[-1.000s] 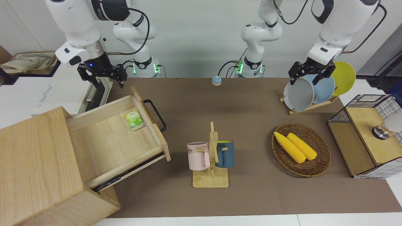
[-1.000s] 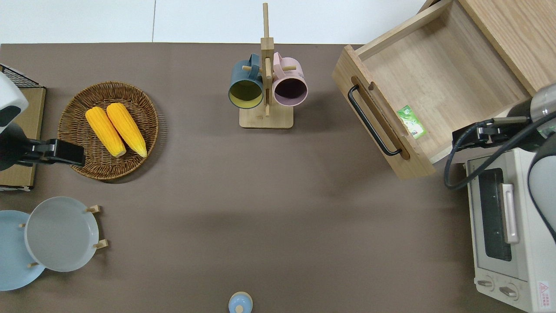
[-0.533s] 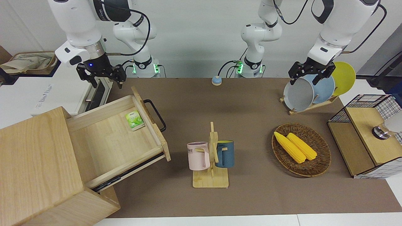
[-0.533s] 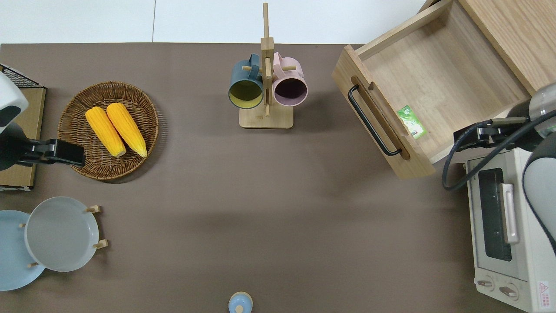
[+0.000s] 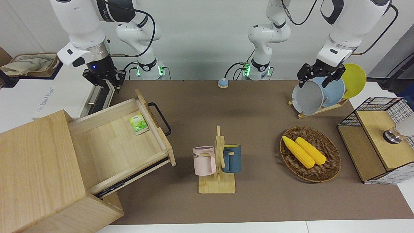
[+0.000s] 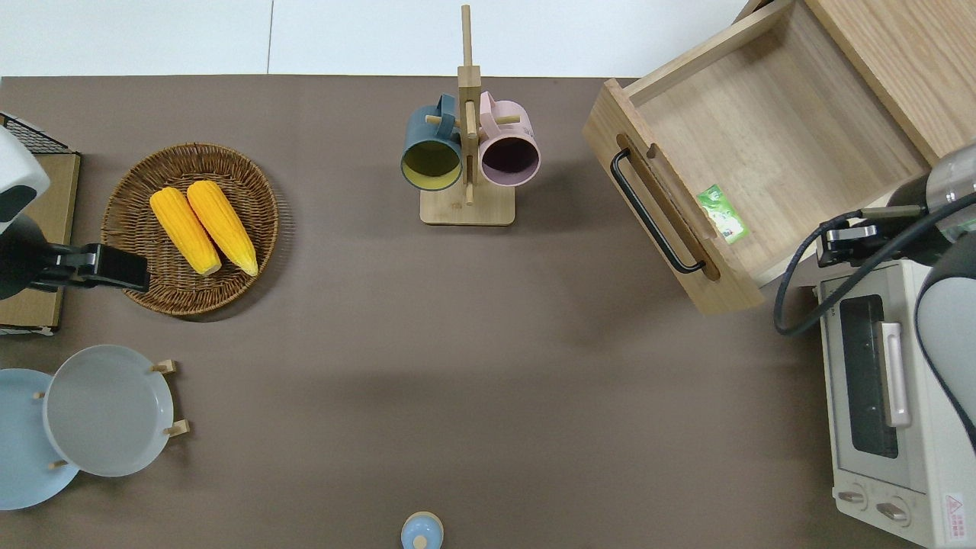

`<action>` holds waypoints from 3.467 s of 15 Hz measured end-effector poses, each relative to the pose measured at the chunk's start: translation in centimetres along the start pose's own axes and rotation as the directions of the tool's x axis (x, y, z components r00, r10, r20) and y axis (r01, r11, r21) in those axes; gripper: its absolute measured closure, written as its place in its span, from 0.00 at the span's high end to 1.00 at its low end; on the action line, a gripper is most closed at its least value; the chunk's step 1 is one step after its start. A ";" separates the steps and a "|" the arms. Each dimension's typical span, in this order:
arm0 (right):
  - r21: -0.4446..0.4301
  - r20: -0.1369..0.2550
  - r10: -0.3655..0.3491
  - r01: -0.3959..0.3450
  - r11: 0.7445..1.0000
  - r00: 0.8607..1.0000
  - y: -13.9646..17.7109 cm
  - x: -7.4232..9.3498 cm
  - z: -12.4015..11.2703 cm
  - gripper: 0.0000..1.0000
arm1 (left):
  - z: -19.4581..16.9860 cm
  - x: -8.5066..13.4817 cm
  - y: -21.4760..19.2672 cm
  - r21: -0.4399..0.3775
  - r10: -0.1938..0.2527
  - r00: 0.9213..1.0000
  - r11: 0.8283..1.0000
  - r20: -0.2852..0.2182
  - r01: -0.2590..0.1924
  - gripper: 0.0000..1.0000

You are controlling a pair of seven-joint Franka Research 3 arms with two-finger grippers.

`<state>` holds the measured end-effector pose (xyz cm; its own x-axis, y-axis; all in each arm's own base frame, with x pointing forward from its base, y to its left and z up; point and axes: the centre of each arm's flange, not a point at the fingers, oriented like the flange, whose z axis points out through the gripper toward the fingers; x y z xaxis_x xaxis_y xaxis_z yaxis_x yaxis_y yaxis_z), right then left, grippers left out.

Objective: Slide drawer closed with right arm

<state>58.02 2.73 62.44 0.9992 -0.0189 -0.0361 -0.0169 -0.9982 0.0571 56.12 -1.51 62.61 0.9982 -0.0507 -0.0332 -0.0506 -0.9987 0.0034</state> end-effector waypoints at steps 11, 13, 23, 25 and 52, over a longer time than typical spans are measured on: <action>0.044 -0.057 0.006 -0.004 0.999 0.998 0.0 -0.4 -2.3 0.01 | 0.0 0.0 0.0 0.000 0.000 1.000 1.000 0.000 0.000 1.00; 0.047 -0.073 0.009 -0.006 0.999 0.997 0.1 -0.6 -3.1 0.01 | 0.0 0.0 0.0 0.000 0.000 1.000 1.000 0.000 0.000 1.00; 0.076 -0.093 0.144 -0.137 0.988 0.985 -9.2 -2.2 -4.9 0.01 | 0.0 0.0 0.0 0.000 0.000 1.000 1.000 0.000 0.000 1.00; 0.083 -0.093 0.172 -0.165 0.983 0.981 -12.1 -2.9 -5.1 0.01 | 0.0 0.0 0.0 0.000 0.000 1.000 1.000 0.000 0.000 1.00; 0.008 0.081 0.777 -0.780 0.626 0.624 -26.3 0.0 8.2 0.01 | 0.0 0.0 0.0 0.000 0.000 1.000 1.000 0.000 0.000 1.00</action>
<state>58.17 28.50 52.77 0.6077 -0.7919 -0.0591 -0.7900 -0.6105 0.0562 56.12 -1.51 62.61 0.9982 -0.0506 -0.0332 -0.0506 -0.9987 0.0034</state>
